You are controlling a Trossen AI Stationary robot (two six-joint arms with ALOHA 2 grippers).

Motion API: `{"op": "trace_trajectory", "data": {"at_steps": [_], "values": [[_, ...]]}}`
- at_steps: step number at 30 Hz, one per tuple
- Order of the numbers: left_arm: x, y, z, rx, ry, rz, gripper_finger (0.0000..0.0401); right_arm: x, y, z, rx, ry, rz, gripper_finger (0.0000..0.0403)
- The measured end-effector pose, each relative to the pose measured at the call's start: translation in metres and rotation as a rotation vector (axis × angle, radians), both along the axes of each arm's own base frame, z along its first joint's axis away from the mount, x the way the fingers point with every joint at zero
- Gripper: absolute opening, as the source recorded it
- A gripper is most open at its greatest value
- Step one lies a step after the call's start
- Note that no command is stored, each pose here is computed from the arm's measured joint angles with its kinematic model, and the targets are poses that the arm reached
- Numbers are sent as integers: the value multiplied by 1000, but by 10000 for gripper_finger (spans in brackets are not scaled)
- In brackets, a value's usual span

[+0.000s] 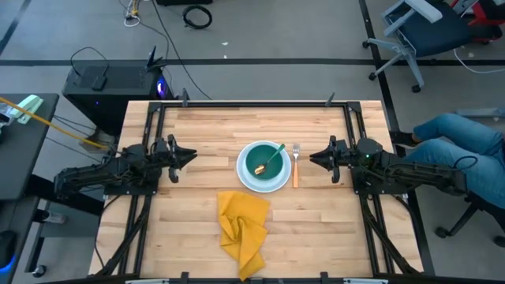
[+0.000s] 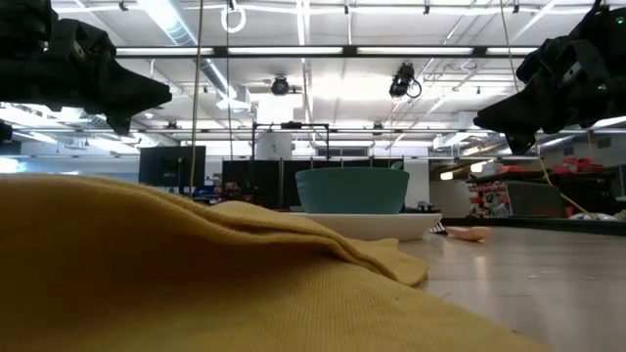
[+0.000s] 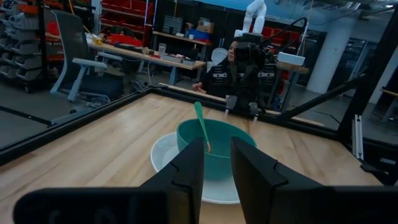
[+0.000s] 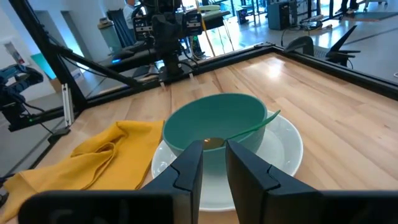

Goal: Set table place
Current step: Return to Home Position

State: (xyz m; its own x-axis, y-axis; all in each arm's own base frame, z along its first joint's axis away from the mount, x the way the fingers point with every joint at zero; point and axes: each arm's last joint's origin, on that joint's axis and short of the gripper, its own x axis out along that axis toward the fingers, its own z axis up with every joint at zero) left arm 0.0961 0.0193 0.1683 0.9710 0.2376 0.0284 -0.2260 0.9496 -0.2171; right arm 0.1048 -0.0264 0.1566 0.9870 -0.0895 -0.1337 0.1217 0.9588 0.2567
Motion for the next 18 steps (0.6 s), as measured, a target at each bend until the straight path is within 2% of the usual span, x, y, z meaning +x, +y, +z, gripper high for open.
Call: {"op": "trace_trajectory", "data": {"at_steps": [18], "values": [[0, 0, 0, 0, 0, 0, 82, 0, 0, 0, 0, 0, 0, 77]]}}
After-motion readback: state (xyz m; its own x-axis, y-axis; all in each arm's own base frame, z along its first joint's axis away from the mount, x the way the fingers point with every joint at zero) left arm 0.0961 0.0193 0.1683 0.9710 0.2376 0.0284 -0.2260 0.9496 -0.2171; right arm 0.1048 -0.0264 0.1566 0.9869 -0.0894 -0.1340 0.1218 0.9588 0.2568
